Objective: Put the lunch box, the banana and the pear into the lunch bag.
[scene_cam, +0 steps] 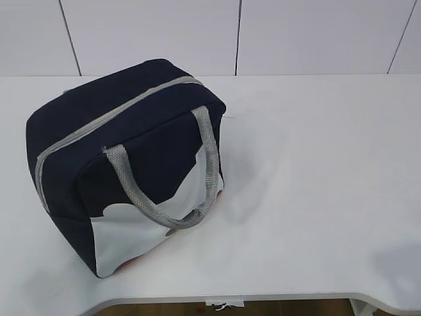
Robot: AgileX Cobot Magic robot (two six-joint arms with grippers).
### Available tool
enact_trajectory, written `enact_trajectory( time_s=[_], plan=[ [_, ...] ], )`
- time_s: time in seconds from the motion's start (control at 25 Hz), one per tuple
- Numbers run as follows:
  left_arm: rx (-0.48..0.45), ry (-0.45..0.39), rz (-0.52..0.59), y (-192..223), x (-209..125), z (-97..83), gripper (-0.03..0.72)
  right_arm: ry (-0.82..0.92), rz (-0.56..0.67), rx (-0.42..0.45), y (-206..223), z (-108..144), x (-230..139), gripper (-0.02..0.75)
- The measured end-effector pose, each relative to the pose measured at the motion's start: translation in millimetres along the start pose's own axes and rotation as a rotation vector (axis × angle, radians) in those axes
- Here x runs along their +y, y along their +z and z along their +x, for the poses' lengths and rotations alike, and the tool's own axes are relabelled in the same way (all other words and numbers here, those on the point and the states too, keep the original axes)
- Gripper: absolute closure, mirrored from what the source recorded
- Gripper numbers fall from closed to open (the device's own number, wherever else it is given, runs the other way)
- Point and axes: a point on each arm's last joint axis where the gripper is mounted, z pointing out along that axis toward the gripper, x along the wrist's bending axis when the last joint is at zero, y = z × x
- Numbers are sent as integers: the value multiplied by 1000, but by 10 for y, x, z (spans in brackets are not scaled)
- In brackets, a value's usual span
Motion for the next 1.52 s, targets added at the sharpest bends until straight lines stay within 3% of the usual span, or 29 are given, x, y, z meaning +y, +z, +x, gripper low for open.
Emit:
enact_trajectory(
  time_s=[0.4,1.52],
  plan=[
    [0,0,0,0,0,0,447,-81,0,53,43,48,-16,402],
    [0,0,0,0,0,0,447,-80,-3,53,43,48,-13,403]
  ],
)
